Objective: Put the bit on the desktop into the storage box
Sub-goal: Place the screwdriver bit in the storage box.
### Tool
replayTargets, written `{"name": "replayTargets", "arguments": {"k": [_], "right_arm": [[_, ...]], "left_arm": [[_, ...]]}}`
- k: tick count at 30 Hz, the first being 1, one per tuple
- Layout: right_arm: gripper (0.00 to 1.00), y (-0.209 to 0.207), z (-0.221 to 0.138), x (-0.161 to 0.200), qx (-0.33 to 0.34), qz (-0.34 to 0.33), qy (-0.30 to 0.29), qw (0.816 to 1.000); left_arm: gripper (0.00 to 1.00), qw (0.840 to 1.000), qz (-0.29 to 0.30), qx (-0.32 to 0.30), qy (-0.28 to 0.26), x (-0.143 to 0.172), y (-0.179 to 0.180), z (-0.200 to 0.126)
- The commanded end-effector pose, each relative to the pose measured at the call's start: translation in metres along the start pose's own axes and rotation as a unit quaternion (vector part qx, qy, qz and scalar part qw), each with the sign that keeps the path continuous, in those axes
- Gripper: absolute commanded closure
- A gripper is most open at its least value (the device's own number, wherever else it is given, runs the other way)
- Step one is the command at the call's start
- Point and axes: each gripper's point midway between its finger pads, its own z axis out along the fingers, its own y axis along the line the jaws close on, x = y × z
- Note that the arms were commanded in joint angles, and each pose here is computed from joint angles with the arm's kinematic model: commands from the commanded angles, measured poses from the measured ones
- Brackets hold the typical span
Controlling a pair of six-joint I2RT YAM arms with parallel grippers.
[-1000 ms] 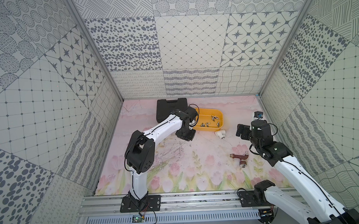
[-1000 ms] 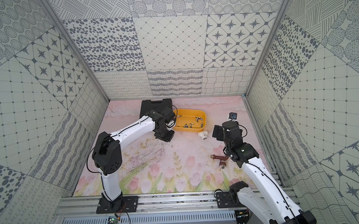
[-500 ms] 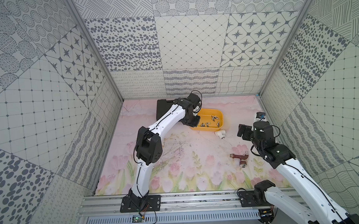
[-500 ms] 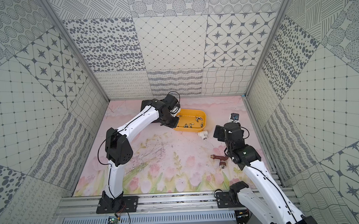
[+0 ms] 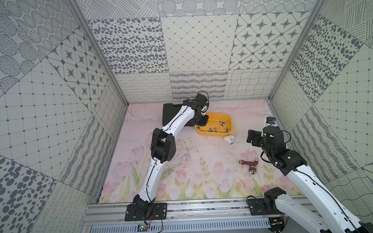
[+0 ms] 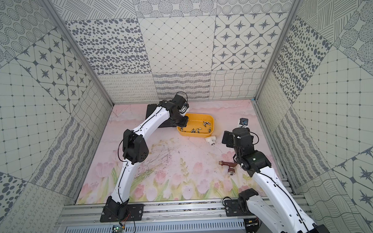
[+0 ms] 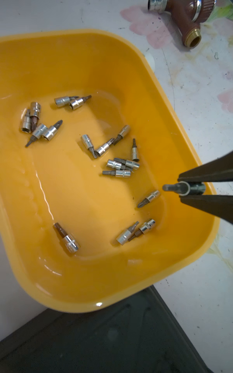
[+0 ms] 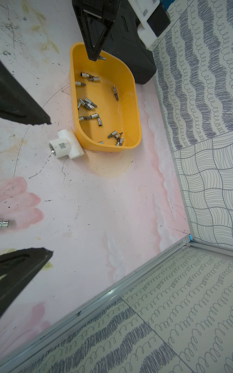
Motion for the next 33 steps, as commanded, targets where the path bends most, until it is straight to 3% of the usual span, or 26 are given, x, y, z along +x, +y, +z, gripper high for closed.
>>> {"name": "replayTargets", "arguments": {"k": [1, 10, 25, 27, 33], "right_arm": [[0.03, 0.001, -0.005, -0.012, -0.006, 0.013, -0.021, 1.000], [0.03, 0.003, -0.002, -0.010, -0.007, 0.016, -0.015, 1.000], [0.03, 0.010, -0.001, -0.007, -0.026, 0.033, -0.004, 0.999], [0.03, 0.011, -0.001, -0.007, -0.028, 0.035, -0.003, 0.999], [0.03, 0.011, -0.005, -0.011, -0.031, 0.034, -0.010, 0.999]], "left_arm": [[0.94, 0.999, -0.001, 0.034, -0.025, -0.016, -0.003, 0.015], [0.93, 0.999, -0.010, 0.043, -0.028, -0.018, -0.001, 0.035], [0.89, 0.998, -0.007, 0.042, -0.048, -0.028, -0.001, 0.030], [0.85, 0.998, -0.007, 0.042, -0.048, -0.029, 0.000, 0.029], [0.58, 0.998, -0.002, 0.029, -0.048, -0.028, 0.002, 0.021]]}}
